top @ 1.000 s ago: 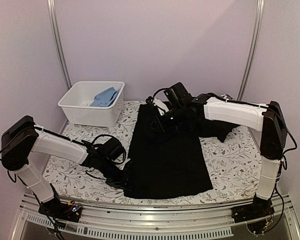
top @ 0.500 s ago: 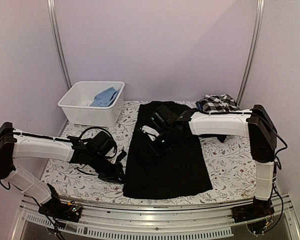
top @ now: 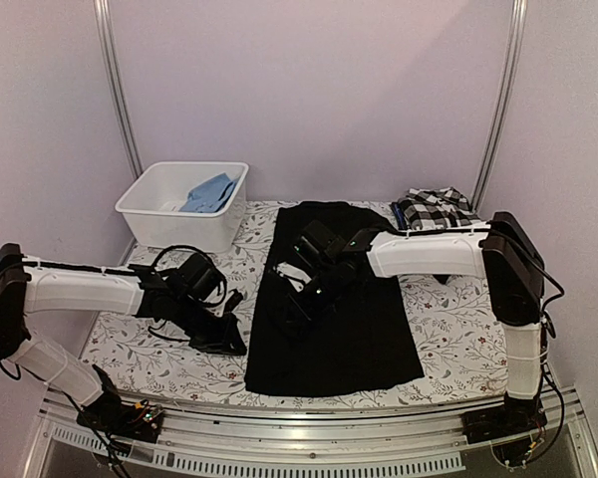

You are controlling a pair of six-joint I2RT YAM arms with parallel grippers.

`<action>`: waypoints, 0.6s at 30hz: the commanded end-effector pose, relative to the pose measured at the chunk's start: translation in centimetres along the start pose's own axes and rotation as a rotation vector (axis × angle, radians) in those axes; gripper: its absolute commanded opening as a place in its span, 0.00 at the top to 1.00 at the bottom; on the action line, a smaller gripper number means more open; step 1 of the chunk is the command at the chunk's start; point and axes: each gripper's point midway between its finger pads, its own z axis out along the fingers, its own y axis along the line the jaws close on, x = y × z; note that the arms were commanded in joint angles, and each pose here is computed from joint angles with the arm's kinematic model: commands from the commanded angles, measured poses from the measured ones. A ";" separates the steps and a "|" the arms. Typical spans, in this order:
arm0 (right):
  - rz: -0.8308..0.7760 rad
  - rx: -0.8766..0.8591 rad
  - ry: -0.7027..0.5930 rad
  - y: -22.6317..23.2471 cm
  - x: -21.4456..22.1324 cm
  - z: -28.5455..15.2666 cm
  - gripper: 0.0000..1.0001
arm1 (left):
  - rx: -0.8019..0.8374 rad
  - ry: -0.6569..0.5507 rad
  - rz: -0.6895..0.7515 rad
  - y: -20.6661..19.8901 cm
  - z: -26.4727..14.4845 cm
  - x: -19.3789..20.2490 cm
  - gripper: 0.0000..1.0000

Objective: Fold and stack the long sleeve shirts
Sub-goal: Fold the sleeve of the 1/3-folded shirt.

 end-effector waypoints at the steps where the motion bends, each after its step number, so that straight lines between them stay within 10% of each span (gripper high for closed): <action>1: -0.006 -0.086 -0.012 2.2 0.0 0.5 0.82 | 0.010 -0.058 0.006 -0.1 -0.8 -1.9 0.86; 12: 0.045 -0.114 -0.080 2.7 0.1 -1.1 0.63 | 0.015 -0.070 -0.020 0.5 0.6 -3.3 0.76; 18: 0.097 -0.090 -0.144 1.9 0.0 -2.1 0.71 | 0.032 -0.086 -0.041 0.2 0.7 -3.8 0.68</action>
